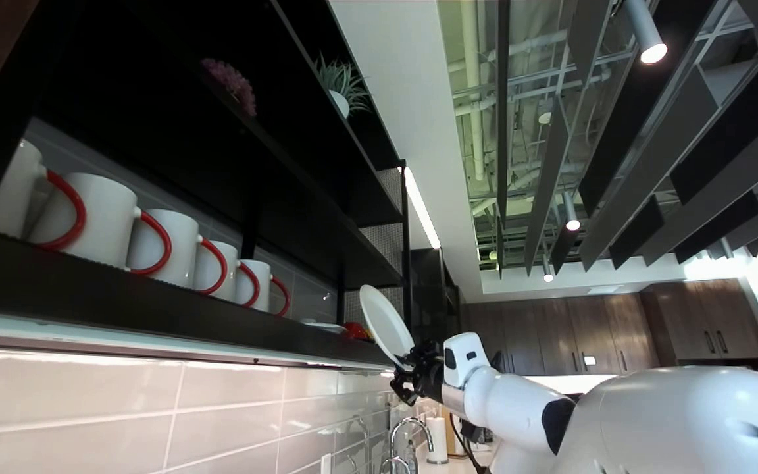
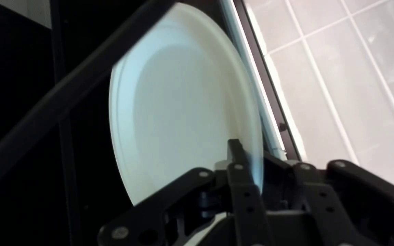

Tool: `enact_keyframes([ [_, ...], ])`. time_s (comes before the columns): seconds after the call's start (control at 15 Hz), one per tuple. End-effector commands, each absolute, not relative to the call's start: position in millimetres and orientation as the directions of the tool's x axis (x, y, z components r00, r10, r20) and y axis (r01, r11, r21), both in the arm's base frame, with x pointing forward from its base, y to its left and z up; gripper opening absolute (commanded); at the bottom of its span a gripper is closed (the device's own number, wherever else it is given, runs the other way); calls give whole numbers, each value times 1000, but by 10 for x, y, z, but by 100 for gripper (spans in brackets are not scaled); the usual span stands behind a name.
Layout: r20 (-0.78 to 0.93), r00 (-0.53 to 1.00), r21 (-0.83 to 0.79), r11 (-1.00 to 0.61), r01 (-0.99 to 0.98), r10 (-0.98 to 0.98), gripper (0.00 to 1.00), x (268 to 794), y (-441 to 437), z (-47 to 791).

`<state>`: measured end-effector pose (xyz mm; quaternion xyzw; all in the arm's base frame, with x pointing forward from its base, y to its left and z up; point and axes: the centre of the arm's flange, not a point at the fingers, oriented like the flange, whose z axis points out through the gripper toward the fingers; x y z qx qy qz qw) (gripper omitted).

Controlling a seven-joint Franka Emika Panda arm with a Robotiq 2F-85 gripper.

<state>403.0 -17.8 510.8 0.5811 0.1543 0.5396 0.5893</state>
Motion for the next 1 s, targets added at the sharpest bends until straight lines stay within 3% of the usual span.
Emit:
enact_keyframes([
  [0.0,453,320,856,-305,-418,832,1,3779,-123,5470],
  [0.93,451,402,892,-411,-185,797,1,3620,-209,6564],
])
